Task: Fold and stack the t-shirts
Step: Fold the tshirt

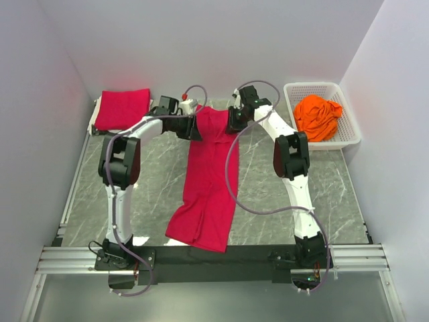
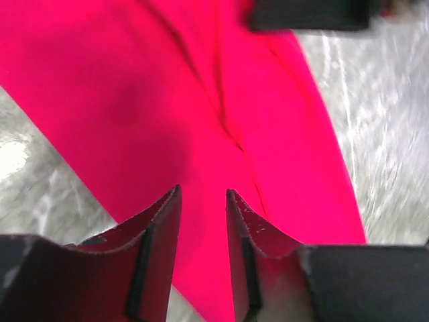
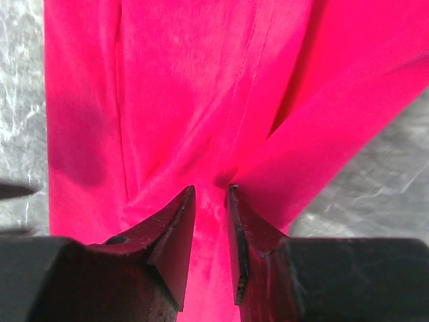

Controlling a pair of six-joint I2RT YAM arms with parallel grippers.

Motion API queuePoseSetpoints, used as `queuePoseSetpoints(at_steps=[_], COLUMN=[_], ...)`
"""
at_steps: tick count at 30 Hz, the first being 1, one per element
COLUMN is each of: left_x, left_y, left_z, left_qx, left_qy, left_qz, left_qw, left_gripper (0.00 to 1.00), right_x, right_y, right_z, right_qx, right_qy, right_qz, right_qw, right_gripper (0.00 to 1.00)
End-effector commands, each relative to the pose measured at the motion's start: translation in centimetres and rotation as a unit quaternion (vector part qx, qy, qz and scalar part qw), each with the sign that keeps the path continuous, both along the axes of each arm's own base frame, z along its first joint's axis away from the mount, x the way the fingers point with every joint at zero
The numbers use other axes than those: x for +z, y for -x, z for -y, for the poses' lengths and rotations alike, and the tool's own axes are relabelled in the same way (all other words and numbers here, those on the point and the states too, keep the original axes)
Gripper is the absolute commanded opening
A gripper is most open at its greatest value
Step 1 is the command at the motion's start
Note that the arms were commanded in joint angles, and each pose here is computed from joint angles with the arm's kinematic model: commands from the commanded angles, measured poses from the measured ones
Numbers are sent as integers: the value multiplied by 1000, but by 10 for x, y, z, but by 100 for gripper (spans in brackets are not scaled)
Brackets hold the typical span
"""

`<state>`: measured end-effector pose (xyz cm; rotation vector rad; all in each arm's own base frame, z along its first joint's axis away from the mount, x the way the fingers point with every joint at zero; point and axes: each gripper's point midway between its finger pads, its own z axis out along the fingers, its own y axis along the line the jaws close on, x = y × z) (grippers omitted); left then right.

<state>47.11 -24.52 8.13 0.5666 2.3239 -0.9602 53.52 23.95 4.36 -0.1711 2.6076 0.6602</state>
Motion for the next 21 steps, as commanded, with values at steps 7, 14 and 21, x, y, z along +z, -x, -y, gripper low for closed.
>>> queuePoseSetpoints(at_steps=[7, 14, 21], left_x=[-7, -42, -56], left_y=[-53, -94, -128], left_z=[21, -31, -73], left_qx=[82, 197, 270], left_qy=[58, 43, 52], left_qz=[-15, -37, -51], left_qw=[995, 979, 960], left_gripper=[35, 31, 31], right_x=[83, 78, 59], right_y=[10, 21, 13], right_z=[23, 39, 33], right_qx=[1, 5, 10], right_qy=[23, 43, 38], right_qz=[80, 63, 51], right_qw=[997, 997, 998], right_gripper=[35, 35, 36])
